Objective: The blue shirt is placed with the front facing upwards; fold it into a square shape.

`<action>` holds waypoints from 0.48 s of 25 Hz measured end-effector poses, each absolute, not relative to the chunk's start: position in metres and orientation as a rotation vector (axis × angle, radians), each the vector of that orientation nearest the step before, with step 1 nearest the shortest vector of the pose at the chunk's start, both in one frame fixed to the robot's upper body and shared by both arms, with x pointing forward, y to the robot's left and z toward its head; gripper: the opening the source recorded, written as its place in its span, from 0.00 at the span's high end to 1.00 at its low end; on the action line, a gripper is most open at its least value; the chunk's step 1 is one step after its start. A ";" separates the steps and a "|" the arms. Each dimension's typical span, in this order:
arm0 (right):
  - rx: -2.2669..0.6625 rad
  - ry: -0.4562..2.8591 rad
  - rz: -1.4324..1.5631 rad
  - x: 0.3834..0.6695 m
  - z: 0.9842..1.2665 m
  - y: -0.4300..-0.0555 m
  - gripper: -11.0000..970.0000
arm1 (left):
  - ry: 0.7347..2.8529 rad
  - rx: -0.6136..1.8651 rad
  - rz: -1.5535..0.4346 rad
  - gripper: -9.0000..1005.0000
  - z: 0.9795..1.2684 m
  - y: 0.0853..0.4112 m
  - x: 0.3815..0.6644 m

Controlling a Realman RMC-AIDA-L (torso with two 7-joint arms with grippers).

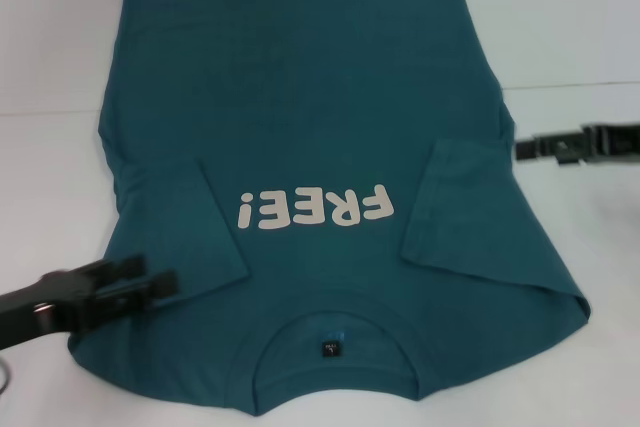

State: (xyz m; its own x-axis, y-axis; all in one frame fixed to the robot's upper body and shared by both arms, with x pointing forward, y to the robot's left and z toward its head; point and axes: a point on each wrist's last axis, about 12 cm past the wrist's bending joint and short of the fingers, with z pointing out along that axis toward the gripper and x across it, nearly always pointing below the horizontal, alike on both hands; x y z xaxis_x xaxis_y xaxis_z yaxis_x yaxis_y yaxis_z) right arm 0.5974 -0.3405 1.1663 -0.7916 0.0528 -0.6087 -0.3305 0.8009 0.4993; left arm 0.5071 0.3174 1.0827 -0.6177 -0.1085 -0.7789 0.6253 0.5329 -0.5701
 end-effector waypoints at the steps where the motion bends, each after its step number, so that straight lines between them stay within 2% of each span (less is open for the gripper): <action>1: -0.206 2.375 0.811 0.592 1.164 -0.346 0.09 | 1.968 0.398 -1.148 0.12 1.083 0.320 0.505; 4: -0.207 2.396 0.827 0.580 1.161 -0.358 0.04 | 2.034 0.255 -1.146 0.12 1.079 0.334 0.491; 12: -0.155 2.381 0.856 0.562 1.147 -0.376 0.04 | 2.144 -0.064 -1.050 0.12 1.071 0.366 0.469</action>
